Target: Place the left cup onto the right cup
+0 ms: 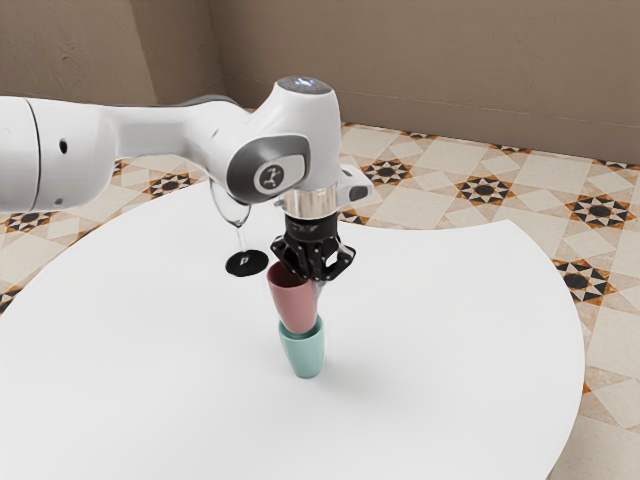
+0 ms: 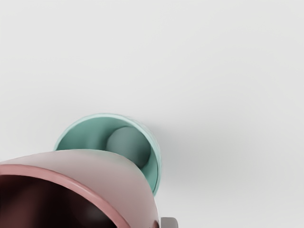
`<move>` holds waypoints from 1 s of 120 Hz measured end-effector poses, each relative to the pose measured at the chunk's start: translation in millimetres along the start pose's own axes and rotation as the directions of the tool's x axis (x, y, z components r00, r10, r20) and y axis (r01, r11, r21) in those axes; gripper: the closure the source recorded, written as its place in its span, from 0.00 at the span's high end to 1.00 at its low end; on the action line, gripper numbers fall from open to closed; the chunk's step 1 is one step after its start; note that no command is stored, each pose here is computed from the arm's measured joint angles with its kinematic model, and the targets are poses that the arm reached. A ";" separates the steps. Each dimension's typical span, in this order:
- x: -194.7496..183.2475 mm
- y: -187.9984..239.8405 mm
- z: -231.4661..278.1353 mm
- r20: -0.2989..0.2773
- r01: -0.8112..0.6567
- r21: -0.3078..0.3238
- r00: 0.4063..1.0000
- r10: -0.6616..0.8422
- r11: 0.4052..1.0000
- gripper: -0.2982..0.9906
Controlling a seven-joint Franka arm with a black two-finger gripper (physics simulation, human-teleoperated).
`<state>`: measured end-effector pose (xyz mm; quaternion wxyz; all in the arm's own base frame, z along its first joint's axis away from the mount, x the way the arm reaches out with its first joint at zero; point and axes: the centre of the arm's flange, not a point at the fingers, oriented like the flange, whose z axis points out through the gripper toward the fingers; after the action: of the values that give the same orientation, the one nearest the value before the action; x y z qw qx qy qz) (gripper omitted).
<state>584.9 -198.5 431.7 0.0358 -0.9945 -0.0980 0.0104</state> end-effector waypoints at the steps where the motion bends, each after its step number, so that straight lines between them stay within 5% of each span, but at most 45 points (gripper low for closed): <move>1: 0.2 -0.1 0.2 0.000 0.001 0.000 1.000 -0.001 1.000 0.16; 120: 16.8 -2.7 25.3 -0.005 0.018 0.005 1.000 -0.018 1.000 0.16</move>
<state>600.2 -190.8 406.4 0.0385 -0.9935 -0.1068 0.0079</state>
